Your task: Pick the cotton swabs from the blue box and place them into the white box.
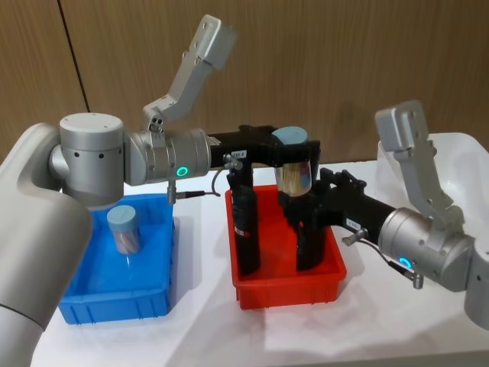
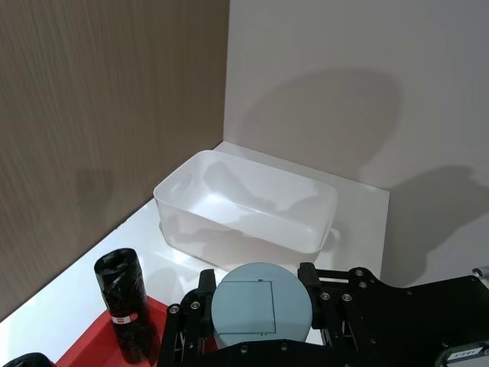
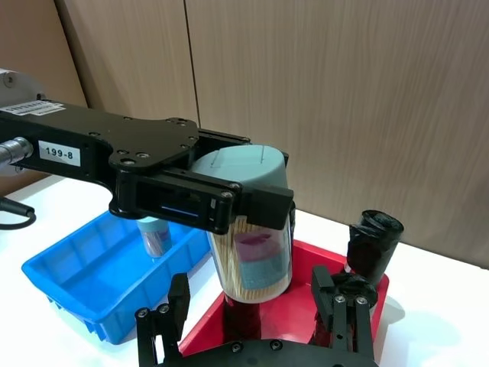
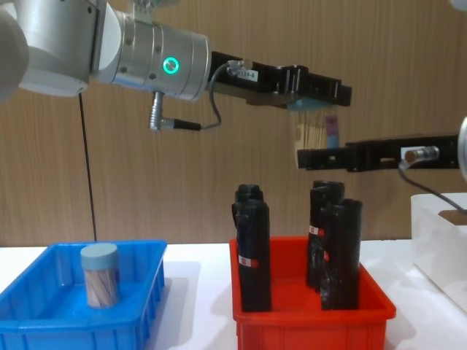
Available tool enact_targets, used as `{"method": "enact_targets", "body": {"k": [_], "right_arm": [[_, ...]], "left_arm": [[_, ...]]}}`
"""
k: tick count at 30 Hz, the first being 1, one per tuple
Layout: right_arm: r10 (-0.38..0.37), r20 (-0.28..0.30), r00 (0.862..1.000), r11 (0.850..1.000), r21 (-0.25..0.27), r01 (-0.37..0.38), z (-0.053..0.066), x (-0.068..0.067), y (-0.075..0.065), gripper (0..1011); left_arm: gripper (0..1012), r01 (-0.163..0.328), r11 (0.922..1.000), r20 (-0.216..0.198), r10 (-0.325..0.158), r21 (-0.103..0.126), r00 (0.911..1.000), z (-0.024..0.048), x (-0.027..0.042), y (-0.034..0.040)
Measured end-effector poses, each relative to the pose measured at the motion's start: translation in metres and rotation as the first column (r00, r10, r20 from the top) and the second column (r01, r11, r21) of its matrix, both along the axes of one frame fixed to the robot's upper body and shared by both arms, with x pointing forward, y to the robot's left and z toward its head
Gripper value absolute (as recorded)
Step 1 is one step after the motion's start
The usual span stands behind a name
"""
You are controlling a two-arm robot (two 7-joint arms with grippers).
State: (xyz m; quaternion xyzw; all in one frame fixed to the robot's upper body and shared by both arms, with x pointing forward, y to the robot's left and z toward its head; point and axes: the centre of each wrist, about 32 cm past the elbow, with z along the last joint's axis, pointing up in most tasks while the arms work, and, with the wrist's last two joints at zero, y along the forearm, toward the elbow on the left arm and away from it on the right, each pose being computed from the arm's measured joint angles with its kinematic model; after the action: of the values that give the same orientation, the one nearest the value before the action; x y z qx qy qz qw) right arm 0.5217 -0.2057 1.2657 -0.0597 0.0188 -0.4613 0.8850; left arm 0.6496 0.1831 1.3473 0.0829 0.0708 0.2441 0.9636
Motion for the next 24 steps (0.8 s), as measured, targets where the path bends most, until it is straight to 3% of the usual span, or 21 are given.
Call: {"method": "enact_targets", "body": {"k": [24], "right_arm": [[0.002,-0.009,1.000,1.000,0.001,-0.002,0.003,0.019,0.010,1000]], "left_arm": [[673,0.000,1.0000,0.000,0.000,0.000,1.0000,0.0000,0.0000,0.0000]]}}
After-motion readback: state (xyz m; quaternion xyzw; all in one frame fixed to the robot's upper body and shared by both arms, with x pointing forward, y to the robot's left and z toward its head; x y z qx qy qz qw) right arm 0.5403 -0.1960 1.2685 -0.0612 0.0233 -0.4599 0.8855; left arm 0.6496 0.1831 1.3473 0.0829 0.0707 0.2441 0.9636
